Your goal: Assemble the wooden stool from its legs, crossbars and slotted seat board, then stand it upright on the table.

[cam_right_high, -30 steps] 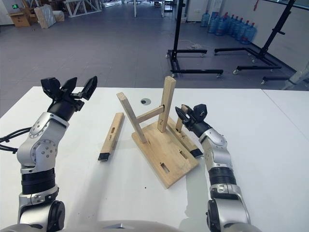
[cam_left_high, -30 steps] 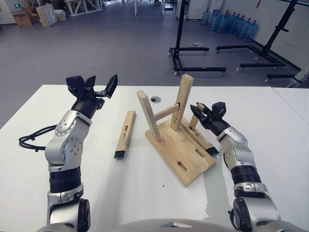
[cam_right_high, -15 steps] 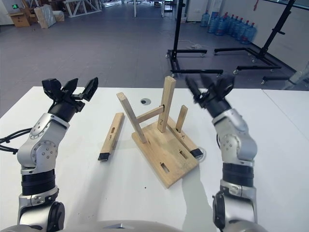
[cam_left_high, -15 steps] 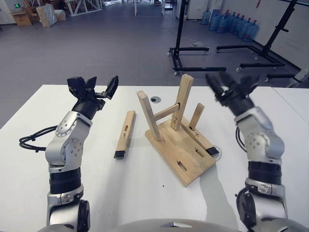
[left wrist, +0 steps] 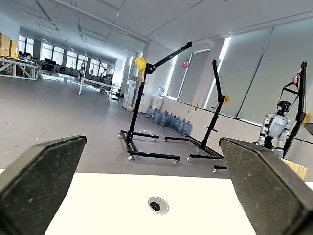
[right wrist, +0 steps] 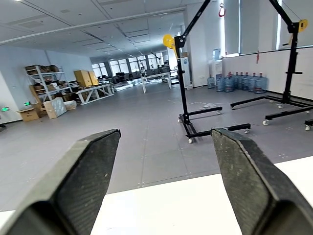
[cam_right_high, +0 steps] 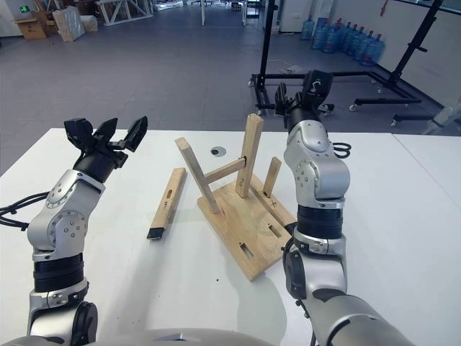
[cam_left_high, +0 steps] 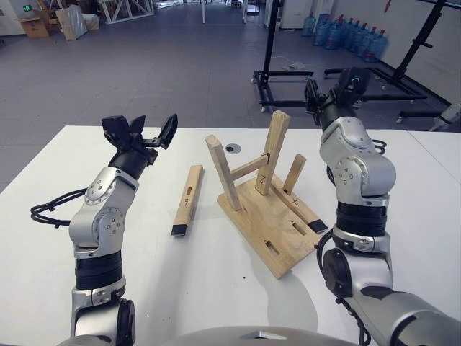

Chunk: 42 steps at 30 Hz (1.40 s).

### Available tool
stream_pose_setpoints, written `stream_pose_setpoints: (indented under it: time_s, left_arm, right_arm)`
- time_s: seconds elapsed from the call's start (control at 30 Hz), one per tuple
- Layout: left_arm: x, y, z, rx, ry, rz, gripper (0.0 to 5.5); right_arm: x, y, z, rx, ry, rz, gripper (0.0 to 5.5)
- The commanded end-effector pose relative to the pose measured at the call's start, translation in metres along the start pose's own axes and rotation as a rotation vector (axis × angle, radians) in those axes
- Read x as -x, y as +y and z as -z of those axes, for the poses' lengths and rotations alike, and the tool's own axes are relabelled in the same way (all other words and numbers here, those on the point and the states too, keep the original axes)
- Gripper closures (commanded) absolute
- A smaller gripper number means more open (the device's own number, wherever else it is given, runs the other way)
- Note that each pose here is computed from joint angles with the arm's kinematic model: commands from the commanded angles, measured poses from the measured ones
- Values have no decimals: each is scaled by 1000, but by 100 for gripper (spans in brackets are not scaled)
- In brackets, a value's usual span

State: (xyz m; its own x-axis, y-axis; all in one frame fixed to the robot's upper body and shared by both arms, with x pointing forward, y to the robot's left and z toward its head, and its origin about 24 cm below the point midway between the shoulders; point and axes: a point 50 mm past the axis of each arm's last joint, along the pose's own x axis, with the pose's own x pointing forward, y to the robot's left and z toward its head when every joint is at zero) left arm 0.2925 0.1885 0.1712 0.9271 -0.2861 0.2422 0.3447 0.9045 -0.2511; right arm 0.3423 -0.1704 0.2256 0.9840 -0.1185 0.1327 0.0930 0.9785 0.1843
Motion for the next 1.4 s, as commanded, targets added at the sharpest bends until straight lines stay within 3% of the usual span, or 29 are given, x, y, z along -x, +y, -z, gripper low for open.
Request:
stream_pose_setpoints:
  time_s: [0.03,0.37,0.63,0.73,0.9,1.0,1.2,1.3,1.4]
  left_arm:
    - [1,1,2,-4,8,-9,53]
    - [3,-1,3,-6,19,-5,53]
    - [6,-2,8,1,35,-12,53]
    - [6,-2,9,4,36,-14,53]
    - [8,0,8,4,28,-22,53]
    - [11,2,7,14,17,-41,53]
    - [52,5,4,88,66,25,53]
    - [65,-2,14,45,157,76,53]
    - [56,-3,17,39,158,57,53]
  right_arm:
    - [-4,0,-2,-7,-7,7,209]
    - [-1,-7,40,-4,83,59,209]
    - [28,-29,154,79,375,91,209]
    - [16,-25,128,7,283,59,209]
    - [-10,-52,3,-126,-24,10,209]
    - [-5,-77,-36,-107,-100,-55,209]
    - [57,-122,10,232,227,-516,209]
    - [89,-128,67,227,490,-639,209]
    - [95,-117,101,210,576,-661,209]
